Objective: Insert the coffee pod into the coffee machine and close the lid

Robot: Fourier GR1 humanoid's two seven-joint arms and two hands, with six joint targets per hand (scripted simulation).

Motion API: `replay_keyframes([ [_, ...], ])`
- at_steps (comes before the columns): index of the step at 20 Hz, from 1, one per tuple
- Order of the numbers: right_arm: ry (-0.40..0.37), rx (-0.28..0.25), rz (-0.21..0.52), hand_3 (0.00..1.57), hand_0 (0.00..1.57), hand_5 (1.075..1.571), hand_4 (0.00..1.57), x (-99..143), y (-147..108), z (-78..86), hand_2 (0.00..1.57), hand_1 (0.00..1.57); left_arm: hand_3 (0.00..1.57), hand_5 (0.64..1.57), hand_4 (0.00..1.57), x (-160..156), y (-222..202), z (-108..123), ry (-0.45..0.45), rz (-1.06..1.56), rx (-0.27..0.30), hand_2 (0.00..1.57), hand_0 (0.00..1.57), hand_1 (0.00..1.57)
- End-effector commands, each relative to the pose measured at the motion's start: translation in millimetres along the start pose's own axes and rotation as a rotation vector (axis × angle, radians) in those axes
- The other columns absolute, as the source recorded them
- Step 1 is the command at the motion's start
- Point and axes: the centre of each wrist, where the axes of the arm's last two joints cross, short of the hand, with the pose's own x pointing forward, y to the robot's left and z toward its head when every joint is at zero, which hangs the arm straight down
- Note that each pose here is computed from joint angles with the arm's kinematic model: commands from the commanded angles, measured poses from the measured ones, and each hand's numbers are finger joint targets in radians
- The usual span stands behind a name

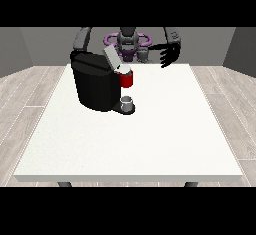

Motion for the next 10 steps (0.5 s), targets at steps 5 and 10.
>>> replay_keyframes([
  [5,0.038,0.154,0.076,0.0,0.0,1.571,0.01,17.9,82.8,4.8,0.0,0.0,0.0,1.571,0.28,-90.4,6.1,108.0,0.243,0.153,0.086,0.0,0.0,0.0],
  [10,-0.094,0.278,0.038,0.0,0.0,1.571,0.27,55.3,124.4,4.3,0.0,0.0,0.0,1.571,0.32,-104.5,16.3,140.5,0.272,0.178,0.152,0.0,0.0,0.0],
])
